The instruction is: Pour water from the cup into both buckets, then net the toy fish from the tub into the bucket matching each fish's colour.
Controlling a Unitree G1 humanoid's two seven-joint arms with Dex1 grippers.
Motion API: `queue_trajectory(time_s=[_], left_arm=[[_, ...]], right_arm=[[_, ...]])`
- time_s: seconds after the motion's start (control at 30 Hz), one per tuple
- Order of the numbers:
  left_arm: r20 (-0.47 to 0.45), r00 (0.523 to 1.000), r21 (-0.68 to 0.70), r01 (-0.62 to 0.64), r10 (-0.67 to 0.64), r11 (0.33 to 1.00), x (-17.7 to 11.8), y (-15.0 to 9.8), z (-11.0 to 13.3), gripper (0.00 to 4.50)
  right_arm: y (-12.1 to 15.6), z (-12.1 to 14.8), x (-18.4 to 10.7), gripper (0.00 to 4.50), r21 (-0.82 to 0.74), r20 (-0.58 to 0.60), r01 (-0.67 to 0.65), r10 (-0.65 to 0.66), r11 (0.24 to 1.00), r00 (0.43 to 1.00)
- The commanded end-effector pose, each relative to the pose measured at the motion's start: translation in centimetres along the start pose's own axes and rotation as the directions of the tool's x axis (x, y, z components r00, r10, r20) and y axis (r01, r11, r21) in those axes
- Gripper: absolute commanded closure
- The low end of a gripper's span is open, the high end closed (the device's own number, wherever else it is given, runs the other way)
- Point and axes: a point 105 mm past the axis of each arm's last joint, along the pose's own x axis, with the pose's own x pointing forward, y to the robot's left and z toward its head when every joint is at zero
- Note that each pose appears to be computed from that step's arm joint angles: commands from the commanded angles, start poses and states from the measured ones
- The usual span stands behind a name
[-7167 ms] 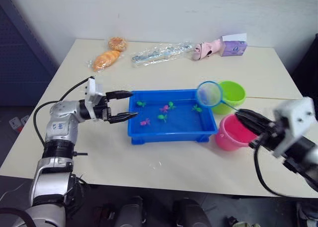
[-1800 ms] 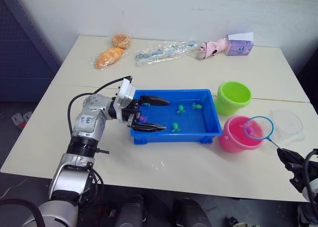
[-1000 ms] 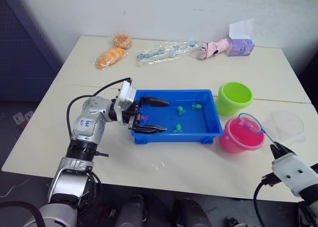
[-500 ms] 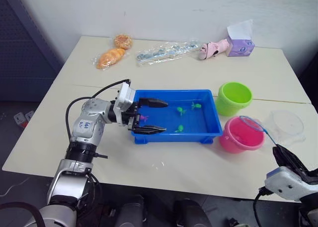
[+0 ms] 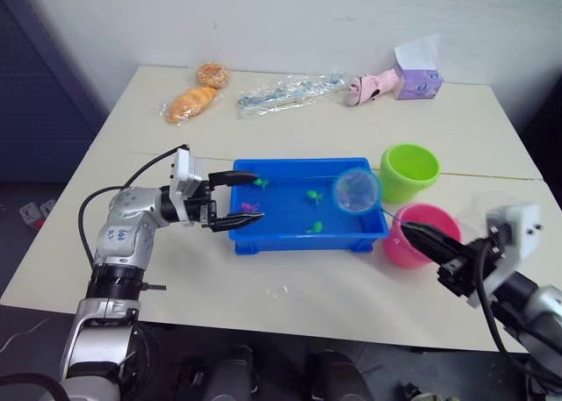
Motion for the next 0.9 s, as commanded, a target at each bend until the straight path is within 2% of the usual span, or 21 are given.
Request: queue_trajectory(time_s=[0.03,0.17,0.33,0.6,0.9], left_arm=[[0.024,0.992,0.060,-0.126,0.125,0.990,-1.8,1.0,1.1,0.04],[0.024,0.968,0.072,-0.251,0.250,0.965,-3.7,1.4,0.9,0.04],[0.009,0.946,0.075,-0.324,0.324,0.943,-5.4,1.2,0.7,0.04],[-0.067,0.956,0.088,-0.281,0.287,0.956,-6.1,-0.1,0.2,0.04],[-0.102,0.966,0.101,-0.225,0.236,0.969,-5.6,-0.5,-0.1,0.04]], right_arm=[[-0.4,-0.4,1.9,4.50,0.147,-0.062,-0.026,0.036,0.989,0.997],[-0.6,-0.8,4.9,4.50,0.204,-0.125,-0.034,0.061,0.978,0.990],[0.6,-1.1,7.3,4.50,0.215,-0.184,-0.089,0.130,0.972,0.974],[0.6,-1.7,10.6,4.50,0.103,-0.257,-0.052,0.077,0.993,0.963],[-0.1,-2.7,12.6,4.50,-0.065,-0.326,-0.002,-0.019,0.998,0.945]])
